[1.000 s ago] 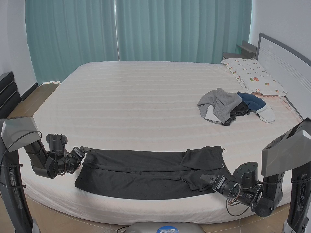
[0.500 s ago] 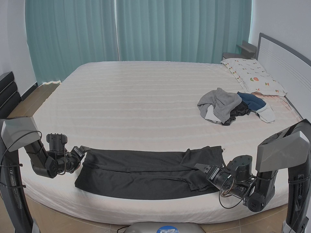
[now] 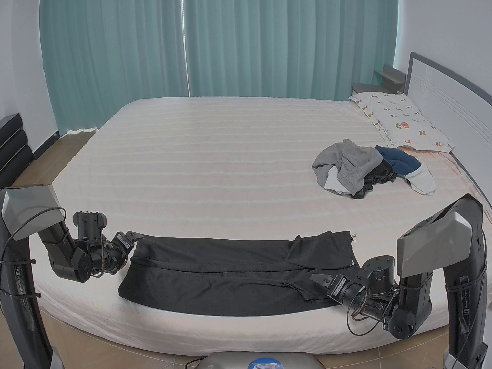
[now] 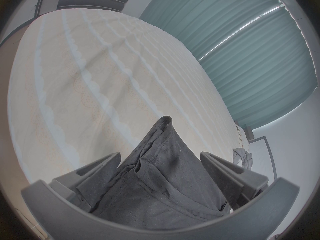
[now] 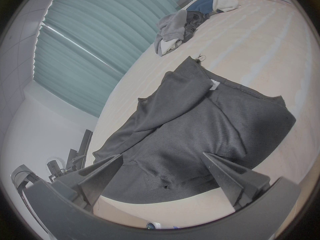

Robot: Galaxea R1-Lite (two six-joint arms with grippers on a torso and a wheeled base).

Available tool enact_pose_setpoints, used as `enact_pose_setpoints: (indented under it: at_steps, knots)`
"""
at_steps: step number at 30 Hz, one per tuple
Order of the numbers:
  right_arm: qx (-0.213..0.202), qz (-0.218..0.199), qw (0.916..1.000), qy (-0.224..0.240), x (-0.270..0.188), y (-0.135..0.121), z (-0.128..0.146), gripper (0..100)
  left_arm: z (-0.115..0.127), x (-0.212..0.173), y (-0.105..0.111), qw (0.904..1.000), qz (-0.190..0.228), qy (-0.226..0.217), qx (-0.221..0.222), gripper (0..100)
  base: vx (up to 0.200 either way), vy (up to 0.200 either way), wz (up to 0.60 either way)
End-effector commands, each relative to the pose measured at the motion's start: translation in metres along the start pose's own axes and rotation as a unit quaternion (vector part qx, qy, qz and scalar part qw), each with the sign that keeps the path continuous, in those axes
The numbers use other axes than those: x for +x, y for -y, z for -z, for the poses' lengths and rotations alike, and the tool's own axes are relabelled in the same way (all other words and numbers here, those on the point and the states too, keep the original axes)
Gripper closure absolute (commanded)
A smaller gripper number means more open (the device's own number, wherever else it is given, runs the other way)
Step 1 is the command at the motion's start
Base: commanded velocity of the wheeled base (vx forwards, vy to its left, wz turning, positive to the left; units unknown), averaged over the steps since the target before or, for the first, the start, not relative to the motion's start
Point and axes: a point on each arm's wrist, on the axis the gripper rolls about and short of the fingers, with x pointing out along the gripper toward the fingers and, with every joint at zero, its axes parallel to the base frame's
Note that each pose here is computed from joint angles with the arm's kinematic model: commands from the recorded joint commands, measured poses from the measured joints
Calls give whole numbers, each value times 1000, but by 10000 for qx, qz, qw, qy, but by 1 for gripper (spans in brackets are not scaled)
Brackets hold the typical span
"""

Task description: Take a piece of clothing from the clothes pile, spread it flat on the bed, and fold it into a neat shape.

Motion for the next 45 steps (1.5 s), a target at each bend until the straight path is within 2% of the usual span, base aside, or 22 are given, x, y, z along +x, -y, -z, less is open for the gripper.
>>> enact_pose_setpoints:
  at_steps: [1,4,10,20,29,34,42,43,45]
  knots:
    - [24,-124,9999,118,-5,-6,-5,0,-1,0,1,10000,19,13,-3,0,0,0,0]
    - [130,-269,9991,305,-12,-13,-17,0,-3,-1,3,10000,55,42,-15,0,0,0,0]
    - [290,-246,9976,586,-21,-8,-37,0,-10,-6,6,9997,119,162,-112,0,0,0,0]
    - [375,-235,9963,739,-23,-6,-47,0,-8,-7,6,9998,142,74,-100,0,80,0,0]
    - [390,-240,9971,609,-21,-2,-46,0,-6,-5,4,9980,145,-23,621,0,0,0,0]
    - [384,-207,9977,527,-19,1,-42,0,-8,9,7,9977,213,10,638,0,0,0,0]
    - [378,-191,9979,498,-18,1,-41,0,3,19,9,9966,188,-94,791,0,0,0,0]
    - [378,-191,9979,498,-18,1,-41,0,3,19,9,9966,188,-94,791,100,0,0,0]
    - [382,-189,9979,487,-18,1,-40,0,4,22,9,9967,108,-37,803,100,0,0,0]
